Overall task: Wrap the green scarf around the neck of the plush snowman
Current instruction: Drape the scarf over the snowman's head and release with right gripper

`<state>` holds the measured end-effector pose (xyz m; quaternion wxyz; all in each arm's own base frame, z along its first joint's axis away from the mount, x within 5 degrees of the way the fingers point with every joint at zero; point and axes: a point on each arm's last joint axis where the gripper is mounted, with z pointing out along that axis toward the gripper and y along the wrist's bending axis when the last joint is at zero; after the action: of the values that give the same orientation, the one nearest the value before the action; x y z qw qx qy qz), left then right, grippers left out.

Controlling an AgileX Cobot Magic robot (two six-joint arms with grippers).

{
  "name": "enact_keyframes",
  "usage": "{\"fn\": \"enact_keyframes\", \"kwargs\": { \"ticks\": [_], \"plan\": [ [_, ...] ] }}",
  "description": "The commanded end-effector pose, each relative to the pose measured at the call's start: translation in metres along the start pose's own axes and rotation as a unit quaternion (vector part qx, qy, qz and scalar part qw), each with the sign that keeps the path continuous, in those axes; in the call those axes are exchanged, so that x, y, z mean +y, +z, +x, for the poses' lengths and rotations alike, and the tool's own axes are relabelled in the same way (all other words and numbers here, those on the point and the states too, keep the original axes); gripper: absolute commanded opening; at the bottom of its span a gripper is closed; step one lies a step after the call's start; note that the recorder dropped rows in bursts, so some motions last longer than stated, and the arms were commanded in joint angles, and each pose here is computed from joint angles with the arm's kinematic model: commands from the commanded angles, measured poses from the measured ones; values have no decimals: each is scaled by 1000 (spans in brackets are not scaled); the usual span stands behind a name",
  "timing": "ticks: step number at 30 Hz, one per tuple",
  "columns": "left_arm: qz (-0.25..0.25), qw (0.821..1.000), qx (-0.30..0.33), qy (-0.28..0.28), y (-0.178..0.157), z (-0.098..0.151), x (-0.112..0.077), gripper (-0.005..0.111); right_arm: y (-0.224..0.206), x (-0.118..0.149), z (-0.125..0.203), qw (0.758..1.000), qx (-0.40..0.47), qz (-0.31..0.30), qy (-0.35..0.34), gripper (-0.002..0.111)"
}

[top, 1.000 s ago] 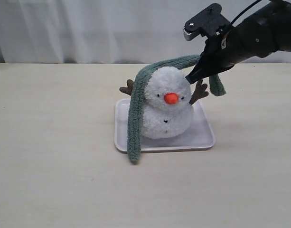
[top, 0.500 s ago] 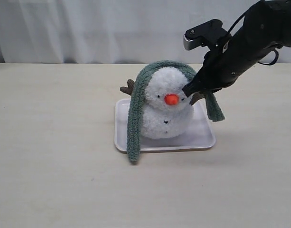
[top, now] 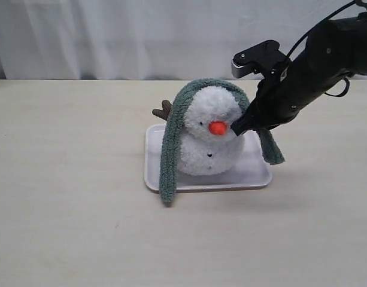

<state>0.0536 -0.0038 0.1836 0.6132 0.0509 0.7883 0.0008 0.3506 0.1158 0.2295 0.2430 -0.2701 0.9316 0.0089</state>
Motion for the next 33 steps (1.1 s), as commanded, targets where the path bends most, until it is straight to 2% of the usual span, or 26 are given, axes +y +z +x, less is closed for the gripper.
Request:
{"fn": "enact_keyframes", "kwargs": {
  "ticks": [1, 9, 18, 29, 33],
  "plan": [
    [3, 1000, -8, 1, 0, 0, 0, 0, 12, 0, 2, 1000, 5, -2, 17, 4],
    [3, 1000, -8, 1, 0, 0, 0, 0, 39, 2, 12, 998, 54, -13, 29, 4],
    [3, 1000, -7, 0, 0, 0, 0, 0, 31, 1, 6, 996, 80, -21, 31, 4],
    [3, 1000, -7, 0, 0, 0, 0, 0, 32, 12, 6, 992, 89, -84, 29, 4],
    [3, 1000, -7, 0, 0, 0, 0, 0, 41, 14, 10, 989, 110, -94, 26, 13]
  ]
}}
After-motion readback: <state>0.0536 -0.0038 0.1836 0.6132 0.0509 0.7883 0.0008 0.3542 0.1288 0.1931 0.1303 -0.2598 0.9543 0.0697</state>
